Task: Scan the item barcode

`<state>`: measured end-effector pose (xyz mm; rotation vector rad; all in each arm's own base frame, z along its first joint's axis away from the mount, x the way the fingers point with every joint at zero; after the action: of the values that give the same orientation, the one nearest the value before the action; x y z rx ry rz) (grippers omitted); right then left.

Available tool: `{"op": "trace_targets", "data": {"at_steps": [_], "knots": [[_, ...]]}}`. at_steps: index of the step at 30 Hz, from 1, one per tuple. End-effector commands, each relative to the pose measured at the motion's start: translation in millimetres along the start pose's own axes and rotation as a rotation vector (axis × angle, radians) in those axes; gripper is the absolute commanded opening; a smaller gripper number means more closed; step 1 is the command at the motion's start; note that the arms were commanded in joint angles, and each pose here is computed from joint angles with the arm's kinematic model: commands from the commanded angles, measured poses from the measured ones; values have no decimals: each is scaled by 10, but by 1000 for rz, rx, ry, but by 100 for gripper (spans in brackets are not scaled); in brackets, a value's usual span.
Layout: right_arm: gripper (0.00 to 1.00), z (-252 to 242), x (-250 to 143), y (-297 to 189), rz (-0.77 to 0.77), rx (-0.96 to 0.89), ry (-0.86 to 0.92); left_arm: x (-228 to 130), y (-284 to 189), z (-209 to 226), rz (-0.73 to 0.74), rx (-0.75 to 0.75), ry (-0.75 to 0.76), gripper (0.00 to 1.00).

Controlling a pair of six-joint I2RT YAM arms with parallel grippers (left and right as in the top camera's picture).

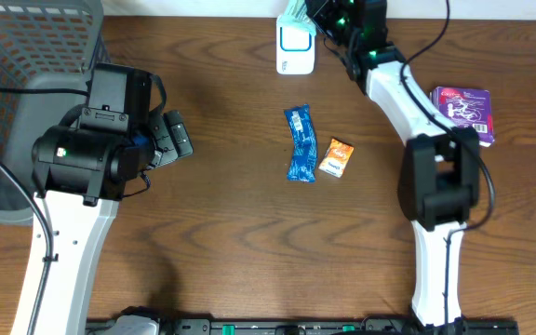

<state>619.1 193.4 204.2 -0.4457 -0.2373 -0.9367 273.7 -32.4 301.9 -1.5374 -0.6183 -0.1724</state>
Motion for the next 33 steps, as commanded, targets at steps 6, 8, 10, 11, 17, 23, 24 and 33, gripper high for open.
{"op": "trace_targets", "data": {"at_steps": [6,8,10,11,17,23,24,33], "knots": [[1,-185,-229,218,121,4,30,16,-39,32,-17,12,2,98],[1,-186,-249,215,135,5,33,16,-39,32,-17,12,2,98],[1,-204,-270,212,148,-1,28,16,-39,32,-17,12,2,98],[1,-202,-278,211,154,2,11,16,-39,32,-17,12,2,98],[1,-259,-337,185,191,-26,-49,16,-39,32,-17,12,2,98],[1,-378,-134,15,119,-187,-176,16,-39,32,-17,12,2,98],[1,-346,-71,-38,105,-202,-209,16,-39,32,-17,12,2,98],[1,249,806,-825,-118,-271,-412,16,-39,32,-17,12,2,98]]}}
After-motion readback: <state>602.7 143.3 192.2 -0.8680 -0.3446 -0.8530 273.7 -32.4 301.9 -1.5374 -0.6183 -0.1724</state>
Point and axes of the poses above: each gripper's point midway between its finger pads, its own y axis out along the fingers, its own z axis along the line the jaws close on, x = y × z, the point moved 4 cm from there along -y, back along the fingers, and after that the axes turned 4 degrees about y, right-handed, at the moved point
